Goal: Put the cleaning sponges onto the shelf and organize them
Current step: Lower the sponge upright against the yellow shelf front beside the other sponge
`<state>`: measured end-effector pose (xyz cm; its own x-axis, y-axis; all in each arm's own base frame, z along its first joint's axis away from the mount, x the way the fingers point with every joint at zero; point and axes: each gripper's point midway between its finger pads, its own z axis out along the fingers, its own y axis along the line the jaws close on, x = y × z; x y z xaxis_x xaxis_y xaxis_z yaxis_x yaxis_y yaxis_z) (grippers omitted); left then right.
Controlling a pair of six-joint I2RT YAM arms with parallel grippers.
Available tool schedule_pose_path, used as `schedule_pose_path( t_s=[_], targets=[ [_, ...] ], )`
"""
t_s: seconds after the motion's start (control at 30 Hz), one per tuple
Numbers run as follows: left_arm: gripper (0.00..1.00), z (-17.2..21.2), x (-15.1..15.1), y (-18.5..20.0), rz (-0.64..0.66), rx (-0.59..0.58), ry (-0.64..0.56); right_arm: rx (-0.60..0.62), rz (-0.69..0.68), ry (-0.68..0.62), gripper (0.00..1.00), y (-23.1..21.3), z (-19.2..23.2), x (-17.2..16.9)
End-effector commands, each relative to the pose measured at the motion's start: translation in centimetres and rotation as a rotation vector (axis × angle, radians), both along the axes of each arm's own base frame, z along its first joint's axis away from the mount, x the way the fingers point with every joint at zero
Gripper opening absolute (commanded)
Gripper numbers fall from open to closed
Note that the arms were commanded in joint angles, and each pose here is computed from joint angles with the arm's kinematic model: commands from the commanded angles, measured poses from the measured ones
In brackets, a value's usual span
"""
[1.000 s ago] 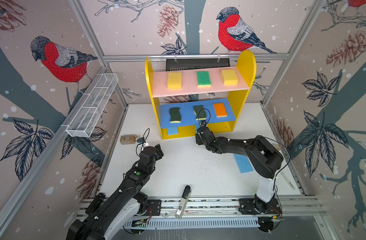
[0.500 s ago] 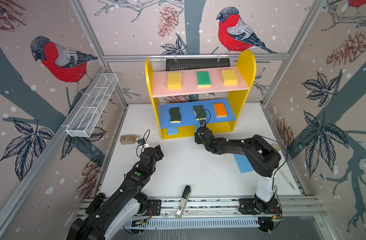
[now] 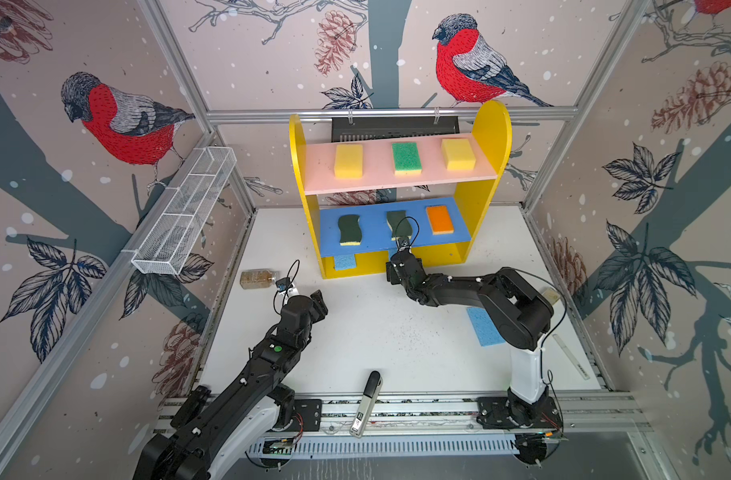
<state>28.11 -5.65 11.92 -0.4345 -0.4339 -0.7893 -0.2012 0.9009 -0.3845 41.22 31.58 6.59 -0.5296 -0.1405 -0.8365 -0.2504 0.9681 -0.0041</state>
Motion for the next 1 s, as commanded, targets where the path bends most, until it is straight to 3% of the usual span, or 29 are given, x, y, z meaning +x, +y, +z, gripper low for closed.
schedule_pose_path(
  t_s=[0.0, 0.97],
  targets=[
    [0.68, 0.9, 0.5, -0.2, 0.0, -0.021, -0.042, 0.014, -0.018, -0.03, 0.75, 0.2, 0.6, 0.7],
    [0.67, -0.1, 0.2, 0.0, 0.018, -0.037, -0.02, -0.03, -0.045, 0.014, 0.79, -0.6, -1.5, 1.1]
  ],
)
